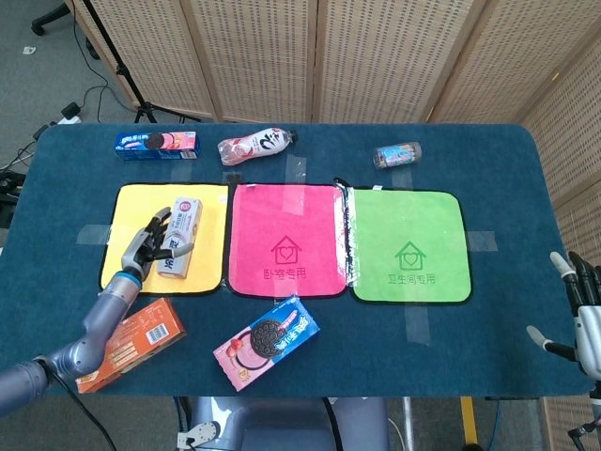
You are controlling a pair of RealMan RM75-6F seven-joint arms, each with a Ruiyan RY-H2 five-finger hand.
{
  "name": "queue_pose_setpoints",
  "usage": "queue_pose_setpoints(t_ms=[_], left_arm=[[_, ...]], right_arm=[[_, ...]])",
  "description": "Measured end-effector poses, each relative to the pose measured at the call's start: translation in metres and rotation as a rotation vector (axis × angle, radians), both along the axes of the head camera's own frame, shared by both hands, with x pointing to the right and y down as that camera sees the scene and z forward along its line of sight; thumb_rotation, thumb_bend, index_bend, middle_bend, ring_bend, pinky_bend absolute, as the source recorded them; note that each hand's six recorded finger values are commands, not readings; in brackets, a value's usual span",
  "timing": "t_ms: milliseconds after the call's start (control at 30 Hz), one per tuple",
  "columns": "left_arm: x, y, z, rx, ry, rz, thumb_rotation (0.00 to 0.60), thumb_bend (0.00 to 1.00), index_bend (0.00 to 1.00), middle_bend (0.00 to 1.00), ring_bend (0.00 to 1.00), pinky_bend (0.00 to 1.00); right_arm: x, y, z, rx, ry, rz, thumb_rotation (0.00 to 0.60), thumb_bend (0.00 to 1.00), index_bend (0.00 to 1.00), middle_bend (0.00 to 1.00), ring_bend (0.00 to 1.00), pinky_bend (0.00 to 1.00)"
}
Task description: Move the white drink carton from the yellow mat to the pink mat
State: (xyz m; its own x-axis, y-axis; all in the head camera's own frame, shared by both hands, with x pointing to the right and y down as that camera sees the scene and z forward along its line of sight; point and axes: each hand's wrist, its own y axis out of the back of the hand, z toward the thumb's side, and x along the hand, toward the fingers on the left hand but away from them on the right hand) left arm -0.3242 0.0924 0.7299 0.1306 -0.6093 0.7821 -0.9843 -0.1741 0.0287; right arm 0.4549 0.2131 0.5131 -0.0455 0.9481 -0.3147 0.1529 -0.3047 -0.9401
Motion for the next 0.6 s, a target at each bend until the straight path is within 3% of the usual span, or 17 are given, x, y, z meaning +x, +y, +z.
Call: queue_pose_setpoints(t_ms=[600], left_arm=[[0.106,-0.001,-0.002,0.046,0.051,0.088,0.6,0.05,0.0,0.0,0.0,0.0]], right_arm=[[0.005,-0.002,0.0,-0.005,-0.009,0.013,0.6,0.0,0.0,0.0,0.0,0.0]])
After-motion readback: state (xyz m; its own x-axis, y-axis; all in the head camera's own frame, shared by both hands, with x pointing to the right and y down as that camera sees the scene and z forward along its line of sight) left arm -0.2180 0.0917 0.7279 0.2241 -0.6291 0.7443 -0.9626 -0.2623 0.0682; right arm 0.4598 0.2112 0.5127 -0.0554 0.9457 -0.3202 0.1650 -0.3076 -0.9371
